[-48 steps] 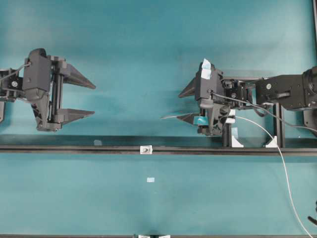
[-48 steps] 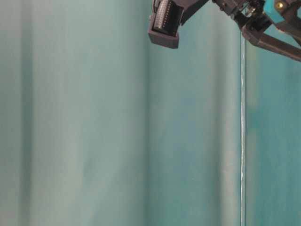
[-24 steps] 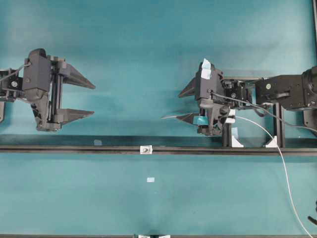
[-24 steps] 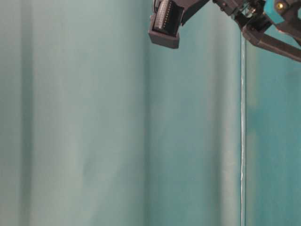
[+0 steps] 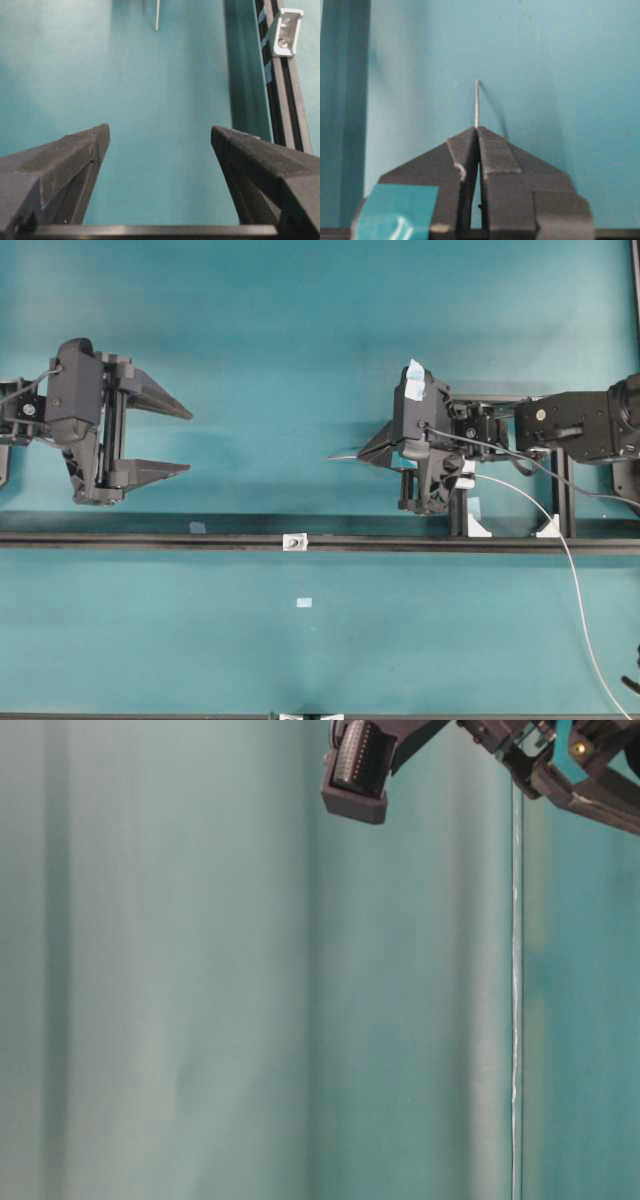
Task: Insert the wire through the hole in the metal fitting marked with a red label. (retake)
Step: 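Lower the right gripper and close it on the white wire end, then pull the wire out and carry it toward the silver bracket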
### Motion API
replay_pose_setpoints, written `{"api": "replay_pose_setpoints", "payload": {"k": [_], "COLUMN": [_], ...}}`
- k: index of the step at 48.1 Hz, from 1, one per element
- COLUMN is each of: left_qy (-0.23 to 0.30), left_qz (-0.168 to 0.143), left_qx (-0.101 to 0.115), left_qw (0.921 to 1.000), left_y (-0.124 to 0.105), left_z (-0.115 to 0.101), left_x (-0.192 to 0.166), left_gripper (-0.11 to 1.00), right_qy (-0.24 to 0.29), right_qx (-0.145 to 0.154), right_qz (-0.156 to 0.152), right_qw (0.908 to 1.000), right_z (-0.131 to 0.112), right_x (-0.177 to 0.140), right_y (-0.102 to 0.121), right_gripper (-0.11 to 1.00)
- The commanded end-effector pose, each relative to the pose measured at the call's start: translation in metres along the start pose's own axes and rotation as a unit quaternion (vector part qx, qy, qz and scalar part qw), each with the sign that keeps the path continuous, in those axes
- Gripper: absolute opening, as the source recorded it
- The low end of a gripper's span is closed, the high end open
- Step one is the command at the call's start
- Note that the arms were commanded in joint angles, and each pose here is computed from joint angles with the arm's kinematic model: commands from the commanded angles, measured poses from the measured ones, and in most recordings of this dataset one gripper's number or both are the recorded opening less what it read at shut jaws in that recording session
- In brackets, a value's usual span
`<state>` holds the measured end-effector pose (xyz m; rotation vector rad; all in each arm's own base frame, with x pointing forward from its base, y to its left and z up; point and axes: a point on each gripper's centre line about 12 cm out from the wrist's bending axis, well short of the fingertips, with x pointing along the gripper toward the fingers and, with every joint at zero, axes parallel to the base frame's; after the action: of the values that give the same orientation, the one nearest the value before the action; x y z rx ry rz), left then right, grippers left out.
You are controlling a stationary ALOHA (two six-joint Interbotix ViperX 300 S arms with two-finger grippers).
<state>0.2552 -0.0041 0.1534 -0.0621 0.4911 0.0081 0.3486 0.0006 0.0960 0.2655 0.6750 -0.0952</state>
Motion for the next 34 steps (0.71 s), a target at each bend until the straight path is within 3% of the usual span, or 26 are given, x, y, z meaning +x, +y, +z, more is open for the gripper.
{"api": "replay_pose_setpoints", "payload": {"k": [1, 19, 34], "left_qy": [-0.009, -0.012, -0.018], "left_qz": [0.001, 0.000, 0.001], "left_qx": [-0.003, -0.003, -0.003], "left_qw": [1.0000, 0.9999, 0.9998], "left_y": [0.000, 0.000, 0.000], "left_z": [0.004, 0.006, 0.009], "left_x": [0.000, 0.000, -0.001], "left_gripper": [0.59, 0.59, 0.58], "right_qy": [-0.017, -0.028, -0.064], "right_qx": [0.001, 0.000, -0.001], "right_qz": [0.004, 0.007, 0.017], "right_qw": [0.9998, 0.9996, 0.9978], "right_z": [0.010, 0.015, 0.036], "right_x": [-0.001, -0.003, -0.032], "right_y": [0.002, 0.003, 0.009], "right_gripper": [0.02, 0.02, 0.02]}}
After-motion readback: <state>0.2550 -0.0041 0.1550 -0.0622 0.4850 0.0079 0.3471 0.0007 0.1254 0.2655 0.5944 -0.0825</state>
